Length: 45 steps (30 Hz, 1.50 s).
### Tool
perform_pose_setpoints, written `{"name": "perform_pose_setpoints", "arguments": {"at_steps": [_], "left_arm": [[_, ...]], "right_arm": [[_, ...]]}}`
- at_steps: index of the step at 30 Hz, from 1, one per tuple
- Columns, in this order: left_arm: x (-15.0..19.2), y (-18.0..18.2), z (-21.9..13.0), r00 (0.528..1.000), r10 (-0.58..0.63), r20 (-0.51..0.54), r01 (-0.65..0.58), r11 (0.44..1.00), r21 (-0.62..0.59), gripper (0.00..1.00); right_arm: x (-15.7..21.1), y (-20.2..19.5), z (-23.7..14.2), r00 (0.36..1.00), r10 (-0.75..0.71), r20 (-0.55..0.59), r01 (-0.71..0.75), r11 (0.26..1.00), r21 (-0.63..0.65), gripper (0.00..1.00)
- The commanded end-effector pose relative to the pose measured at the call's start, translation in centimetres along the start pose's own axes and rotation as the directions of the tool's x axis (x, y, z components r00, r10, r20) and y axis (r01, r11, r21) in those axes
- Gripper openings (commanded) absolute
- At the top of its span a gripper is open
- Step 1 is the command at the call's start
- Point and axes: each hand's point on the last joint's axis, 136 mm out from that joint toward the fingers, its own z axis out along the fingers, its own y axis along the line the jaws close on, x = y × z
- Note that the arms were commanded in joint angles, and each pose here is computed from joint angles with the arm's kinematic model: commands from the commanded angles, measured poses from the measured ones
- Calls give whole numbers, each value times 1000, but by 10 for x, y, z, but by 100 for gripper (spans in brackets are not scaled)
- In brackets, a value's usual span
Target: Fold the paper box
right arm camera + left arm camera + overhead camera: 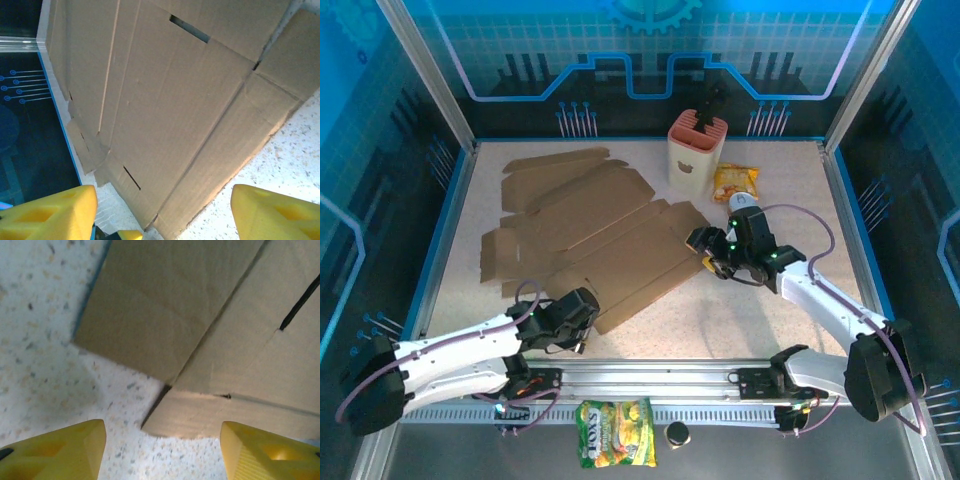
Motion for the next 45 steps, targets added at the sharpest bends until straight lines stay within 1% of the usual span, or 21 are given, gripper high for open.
{"name": "perform_pose_setpoints", "arguments": {"at_steps": [1, 6, 10, 13, 15, 17, 20, 23, 27, 30, 34, 35, 41, 45], "left_arm": [[-13, -11, 9, 953, -297, 57, 290, 952, 102, 61], [-18, -11, 14, 943, -324, 79, 312, 941, 128, 60], [-24, -16, 15, 934, -344, 94, 324, 929, 177, 56], [-25, -20, 19, 929, -360, 87, 336, 918, 210, 55], [-24, -22, 25, 925, -375, 65, 352, 907, 230, 55], [-23, -21, 27, 919, -388, 61, 366, 903, 226, 54], [-25, -20, 25, 919, -387, 72, 363, 904, 225, 48], [-29, -20, 21, 916, -392, 87, 363, 901, 237, 37], [-32, -26, 17, 913, -399, 89, 363, 891, 274, 21], [-32, -32, 11, 917, -389, 88, 349, 891, 291, 11], [-33, -35, 2, 921, -380, 86, 338, 890, 307, 2], [-34, -36, -1, 923, -376, 86, 333, 889, 313, 0], [-34, -47, -14, 925, -375, 60, 329, 872, 362, 0], [-30, -54, -19, 927, -373, 38, 332, 864, 378, 0]], "right_arm": [[9, 9, -3, 1000, -10, -25, 9, 999, -50, 72], [11, 8, -4, 999, -12, -33, 10, 998, -58, 72], [13, 8, -4, 999, -11, -43, 9, 998, -65, 73], [15, 5, -3, 999, -7, -51, 4, 998, -62, 72], [16, 3, -3, 999, -4, -53, 1, 998, -62, 73], [16, 2, -2, 999, 0, -54, -3, 998, -61, 72], [18, -1, -2, 998, 6, -57, -9, 998, -57, 72], [20, -4, 0, 998, 18, -65, -22, 998, -57, 71], [26, -16, 5, 994, 71, -80, -76, 995, -62, 71], [31, -24, 7, 991, 98, -87, -103, 993, -59, 70], [40, -29, 12, 989, 114, -94, -119, 991, -56, 70], [44, -29, 15, 988, 119, -100, -125, 990, -57, 70], [66, -25, 41, 977, 150, -153, -163, 984, -76, 71], [74, -14, 56, 973, 160, -167, -180, 976, -118, 73]]}}
